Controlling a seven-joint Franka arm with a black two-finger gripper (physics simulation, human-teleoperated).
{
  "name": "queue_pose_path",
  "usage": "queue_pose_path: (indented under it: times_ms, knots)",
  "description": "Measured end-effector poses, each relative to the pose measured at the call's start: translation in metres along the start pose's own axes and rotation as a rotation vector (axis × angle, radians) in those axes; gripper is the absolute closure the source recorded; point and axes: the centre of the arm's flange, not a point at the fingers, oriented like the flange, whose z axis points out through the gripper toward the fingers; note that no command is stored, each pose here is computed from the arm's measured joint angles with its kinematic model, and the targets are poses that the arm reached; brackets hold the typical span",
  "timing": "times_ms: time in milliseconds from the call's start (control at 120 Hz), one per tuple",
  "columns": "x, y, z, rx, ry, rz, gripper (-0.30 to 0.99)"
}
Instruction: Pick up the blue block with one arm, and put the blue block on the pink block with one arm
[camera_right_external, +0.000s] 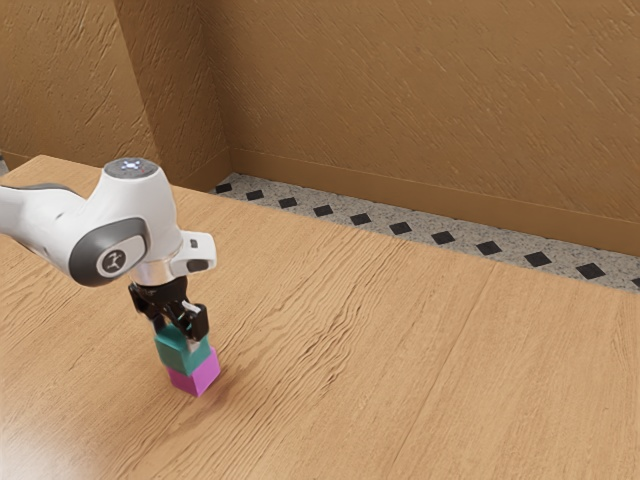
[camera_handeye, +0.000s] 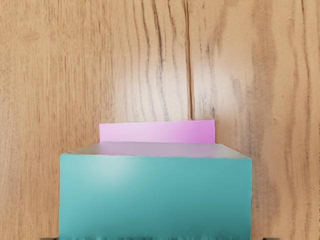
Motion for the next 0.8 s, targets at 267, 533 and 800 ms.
queue_pose_path:
  times_ms: [267, 533, 800]
  knots:
    - [-0.002, 0.0, -0.024, -0.026, 0.046, 0.014, 0.06]
    - [-0.002, -0.006, -0.052, -0.043, 0.082, 0.016, 0.03]
    - [-0.004, -0.006, -0.059, -0.046, 0.078, 0.027, 0.02]
